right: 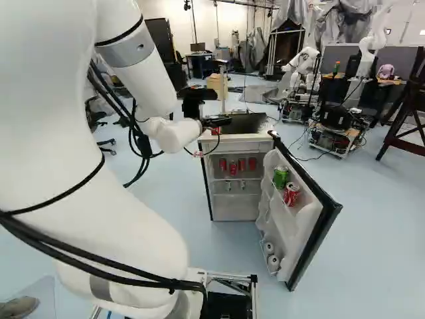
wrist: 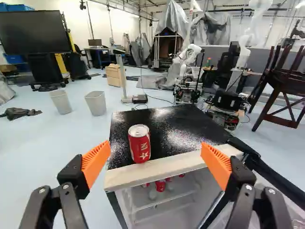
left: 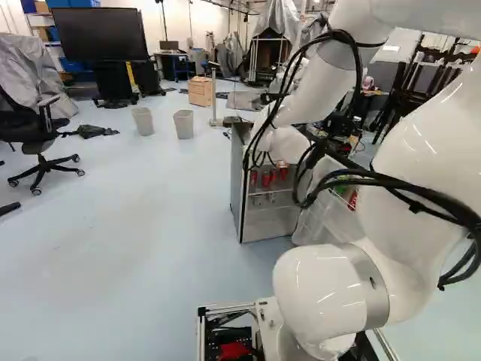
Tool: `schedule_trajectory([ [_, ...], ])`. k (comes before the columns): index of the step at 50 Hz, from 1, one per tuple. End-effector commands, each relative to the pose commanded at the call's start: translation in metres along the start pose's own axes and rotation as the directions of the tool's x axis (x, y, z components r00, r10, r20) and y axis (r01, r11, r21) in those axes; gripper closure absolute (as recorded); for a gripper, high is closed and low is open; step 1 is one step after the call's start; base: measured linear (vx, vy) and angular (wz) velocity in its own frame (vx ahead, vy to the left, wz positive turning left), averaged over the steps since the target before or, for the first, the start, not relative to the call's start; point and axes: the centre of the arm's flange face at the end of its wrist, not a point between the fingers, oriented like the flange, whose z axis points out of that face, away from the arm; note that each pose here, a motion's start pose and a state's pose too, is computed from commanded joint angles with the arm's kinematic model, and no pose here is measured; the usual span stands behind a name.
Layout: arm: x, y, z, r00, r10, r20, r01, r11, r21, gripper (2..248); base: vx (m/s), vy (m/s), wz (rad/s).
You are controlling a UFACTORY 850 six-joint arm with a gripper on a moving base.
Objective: Grab a drink from the fridge
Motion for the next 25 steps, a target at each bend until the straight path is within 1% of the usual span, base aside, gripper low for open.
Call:
schedule_trajectory([
  [25,-0.001,0.036,-0.002,1.000,0.014,0.001,-0.014,0.996,-0.085,3,0.000,0.000,0.000],
])
